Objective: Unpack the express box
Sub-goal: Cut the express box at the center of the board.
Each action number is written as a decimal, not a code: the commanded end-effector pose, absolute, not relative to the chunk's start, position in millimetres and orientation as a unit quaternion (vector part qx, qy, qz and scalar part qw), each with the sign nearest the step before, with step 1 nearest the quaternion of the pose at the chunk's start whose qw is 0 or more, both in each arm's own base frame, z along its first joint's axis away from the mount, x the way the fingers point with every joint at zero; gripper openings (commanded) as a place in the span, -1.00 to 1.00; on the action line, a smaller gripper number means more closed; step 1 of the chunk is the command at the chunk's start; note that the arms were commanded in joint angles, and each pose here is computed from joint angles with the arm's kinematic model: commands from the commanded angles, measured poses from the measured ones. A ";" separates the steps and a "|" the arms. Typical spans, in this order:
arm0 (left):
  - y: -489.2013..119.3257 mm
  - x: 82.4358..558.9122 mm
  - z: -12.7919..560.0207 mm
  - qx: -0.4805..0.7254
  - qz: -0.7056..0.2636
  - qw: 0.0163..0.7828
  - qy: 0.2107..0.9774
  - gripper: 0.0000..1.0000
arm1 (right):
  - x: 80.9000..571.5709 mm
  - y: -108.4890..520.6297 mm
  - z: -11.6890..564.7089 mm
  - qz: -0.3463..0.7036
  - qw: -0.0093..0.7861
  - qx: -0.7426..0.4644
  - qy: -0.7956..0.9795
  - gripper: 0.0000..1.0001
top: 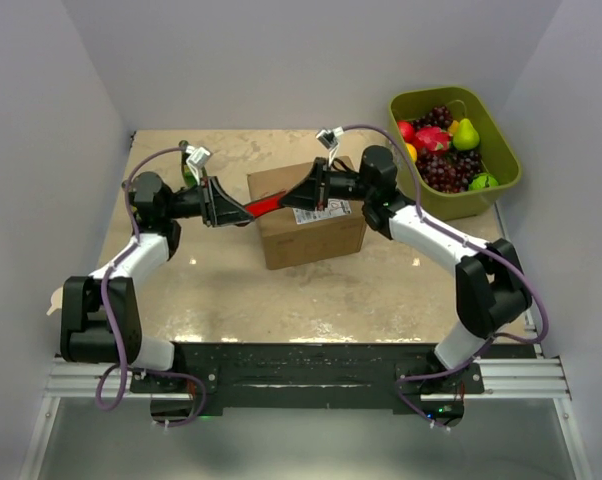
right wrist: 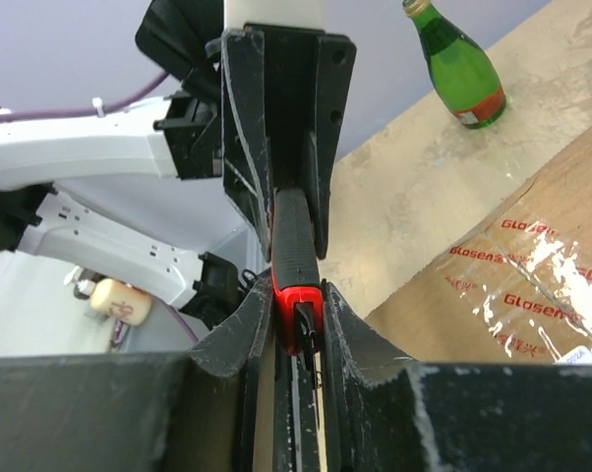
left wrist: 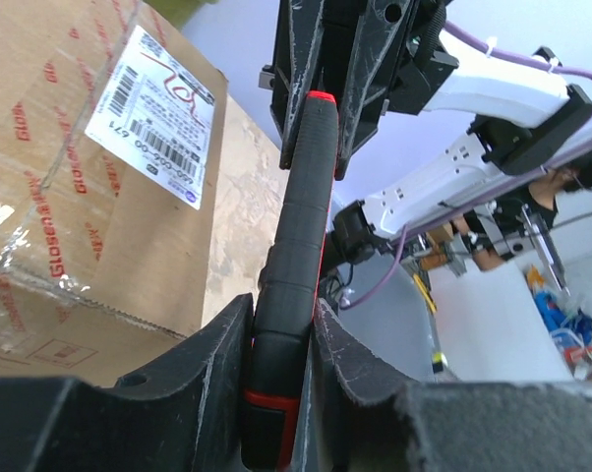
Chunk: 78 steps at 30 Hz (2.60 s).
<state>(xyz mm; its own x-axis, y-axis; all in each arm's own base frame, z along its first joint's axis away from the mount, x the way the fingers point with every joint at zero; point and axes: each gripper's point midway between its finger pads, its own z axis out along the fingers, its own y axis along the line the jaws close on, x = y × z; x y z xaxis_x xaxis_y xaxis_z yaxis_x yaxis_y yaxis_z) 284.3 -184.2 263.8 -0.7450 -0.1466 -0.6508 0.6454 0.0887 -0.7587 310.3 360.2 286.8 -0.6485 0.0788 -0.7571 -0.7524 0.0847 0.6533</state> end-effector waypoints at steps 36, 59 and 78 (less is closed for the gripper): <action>-183.2 256.0 280.1 0.370 -0.517 0.397 0.662 -1.00 | 287.9 343.6 310.6 0.479 0.419 -0.532 0.559 0.63; -185.0 227.3 275.8 0.390 -0.514 0.412 0.643 -1.00 | 253.4 389.9 282.6 0.524 0.348 -0.565 0.534 -0.09; -178.9 250.8 279.3 0.336 -0.552 0.407 0.646 0.28 | 267.5 407.1 284.2 0.582 0.332 -0.505 0.544 -1.00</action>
<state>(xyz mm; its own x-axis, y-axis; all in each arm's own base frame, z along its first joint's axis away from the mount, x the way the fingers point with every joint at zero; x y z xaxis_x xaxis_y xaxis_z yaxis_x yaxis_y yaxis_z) 255.4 -171.8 269.1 -0.4154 0.0169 -0.9095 0.8857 0.2353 -0.4002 259.3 402.3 263.5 -0.2376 -0.2362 -0.9422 -0.9390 -0.1924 0.2850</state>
